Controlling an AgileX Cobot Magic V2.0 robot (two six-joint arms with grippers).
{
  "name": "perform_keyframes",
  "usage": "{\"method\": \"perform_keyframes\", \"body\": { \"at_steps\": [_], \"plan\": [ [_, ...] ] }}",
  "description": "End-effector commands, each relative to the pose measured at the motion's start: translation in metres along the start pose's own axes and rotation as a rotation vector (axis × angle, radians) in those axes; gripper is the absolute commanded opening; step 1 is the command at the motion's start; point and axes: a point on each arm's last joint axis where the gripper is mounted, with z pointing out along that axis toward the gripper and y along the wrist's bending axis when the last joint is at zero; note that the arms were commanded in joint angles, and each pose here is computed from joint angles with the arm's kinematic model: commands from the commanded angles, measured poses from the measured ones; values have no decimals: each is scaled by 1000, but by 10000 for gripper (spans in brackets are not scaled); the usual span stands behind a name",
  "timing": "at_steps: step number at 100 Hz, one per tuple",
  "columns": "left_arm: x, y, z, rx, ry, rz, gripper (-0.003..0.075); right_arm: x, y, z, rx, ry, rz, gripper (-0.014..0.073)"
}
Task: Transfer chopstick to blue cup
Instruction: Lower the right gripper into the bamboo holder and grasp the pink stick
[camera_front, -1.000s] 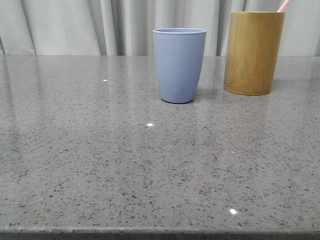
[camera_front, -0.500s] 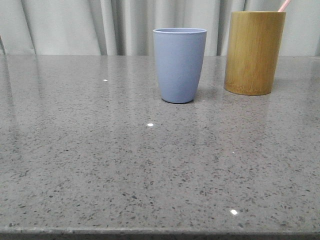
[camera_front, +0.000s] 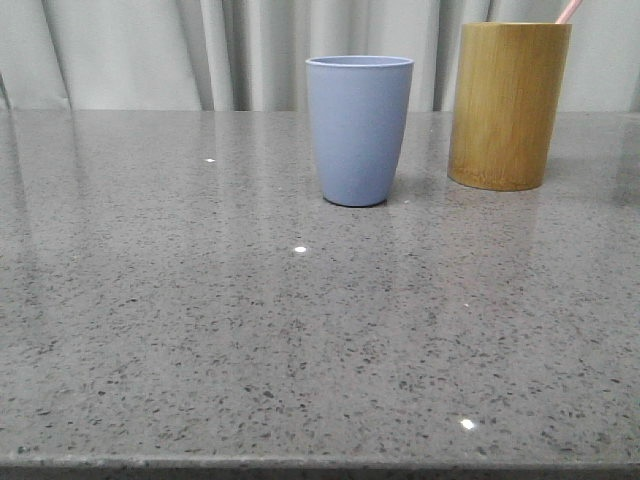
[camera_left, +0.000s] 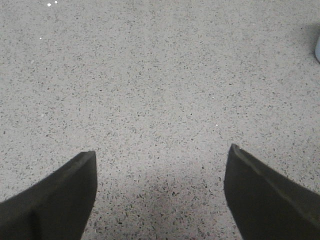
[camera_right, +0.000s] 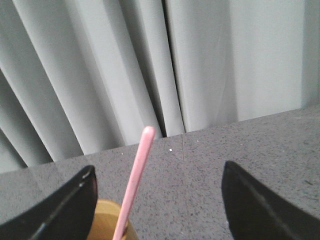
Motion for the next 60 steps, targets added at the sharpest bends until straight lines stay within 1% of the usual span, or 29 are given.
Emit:
{"method": "perform_keyframes", "body": {
  "at_steps": [1, 15, 29, 60],
  "plan": [
    [-13, 0, -7, 1, -108, -16, 516, -19, 6, 6, -49, -163, 44, 530],
    [-14, 0, -7, 0, -111, -16, 516, -11, 3, 17, -52, -183, 73, 530],
    [-14, 0, -7, 0, -111, -16, 516, -3, 2, 26, -67, -175, 103, 530],
    [-14, 0, -7, 0, -111, -16, 516, -1, 7, 48, -104, -158, 87, 529]
  ]
}}
